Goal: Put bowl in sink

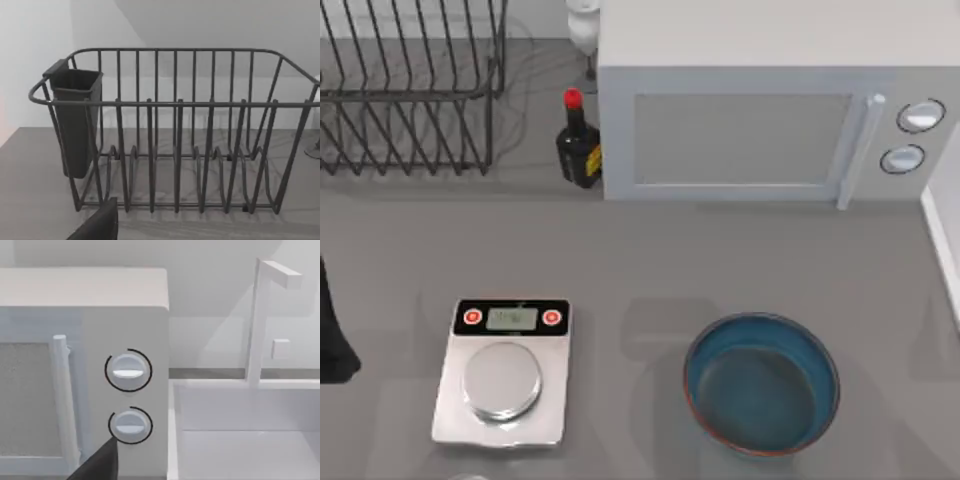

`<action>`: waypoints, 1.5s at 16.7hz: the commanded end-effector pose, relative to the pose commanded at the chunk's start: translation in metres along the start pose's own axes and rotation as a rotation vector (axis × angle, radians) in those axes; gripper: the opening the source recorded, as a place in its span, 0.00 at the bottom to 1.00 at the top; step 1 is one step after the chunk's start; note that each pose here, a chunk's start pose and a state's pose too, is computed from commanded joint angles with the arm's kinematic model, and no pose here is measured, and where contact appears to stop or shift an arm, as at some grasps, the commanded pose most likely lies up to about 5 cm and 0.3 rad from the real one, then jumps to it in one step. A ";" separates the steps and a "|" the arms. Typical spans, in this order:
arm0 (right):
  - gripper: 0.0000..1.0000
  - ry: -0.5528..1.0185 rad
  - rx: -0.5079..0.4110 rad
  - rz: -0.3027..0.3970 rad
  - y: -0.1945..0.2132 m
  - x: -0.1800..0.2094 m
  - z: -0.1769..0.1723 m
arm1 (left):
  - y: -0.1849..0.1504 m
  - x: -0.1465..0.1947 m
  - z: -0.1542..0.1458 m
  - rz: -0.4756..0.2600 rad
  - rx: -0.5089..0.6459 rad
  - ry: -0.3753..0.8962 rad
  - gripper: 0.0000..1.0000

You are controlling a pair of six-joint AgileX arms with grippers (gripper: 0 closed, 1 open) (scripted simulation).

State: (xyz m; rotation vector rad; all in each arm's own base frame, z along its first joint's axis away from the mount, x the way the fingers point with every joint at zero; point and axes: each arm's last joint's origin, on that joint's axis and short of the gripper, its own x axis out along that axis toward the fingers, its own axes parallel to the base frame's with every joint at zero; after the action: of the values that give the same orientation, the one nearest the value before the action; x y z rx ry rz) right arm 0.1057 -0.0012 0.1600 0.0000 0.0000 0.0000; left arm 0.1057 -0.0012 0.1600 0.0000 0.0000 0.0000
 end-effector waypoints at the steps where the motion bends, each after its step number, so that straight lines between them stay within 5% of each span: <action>1: 1.00 0.000 0.000 0.000 0.000 0.000 0.000 | 0.000 0.000 0.000 0.000 0.000 0.000 1.00; 7: 1.00 0.150 0.067 0.073 0.008 0.003 0.026 | 0.000 0.000 0.000 0.000 0.000 0.000 1.00; 14: 1.00 0.779 0.165 0.165 0.047 0.050 0.073 | 0.000 0.000 0.000 0.000 0.000 0.000 1.00; 19: 1.00 1.240 0.122 0.114 0.099 0.098 0.079 | 0.000 0.000 0.000 0.000 0.000 0.000 1.00; 25: 1.00 1.531 0.028 0.013 0.156 0.132 0.071 | 0.000 0.000 0.000 0.000 0.000 0.000 1.00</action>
State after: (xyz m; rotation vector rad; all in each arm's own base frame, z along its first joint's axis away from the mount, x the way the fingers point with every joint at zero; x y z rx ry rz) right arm 0.2374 0.1546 0.2308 0.0276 1.5312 0.0129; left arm 0.1057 -0.0012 0.1600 0.0000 0.0000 0.0000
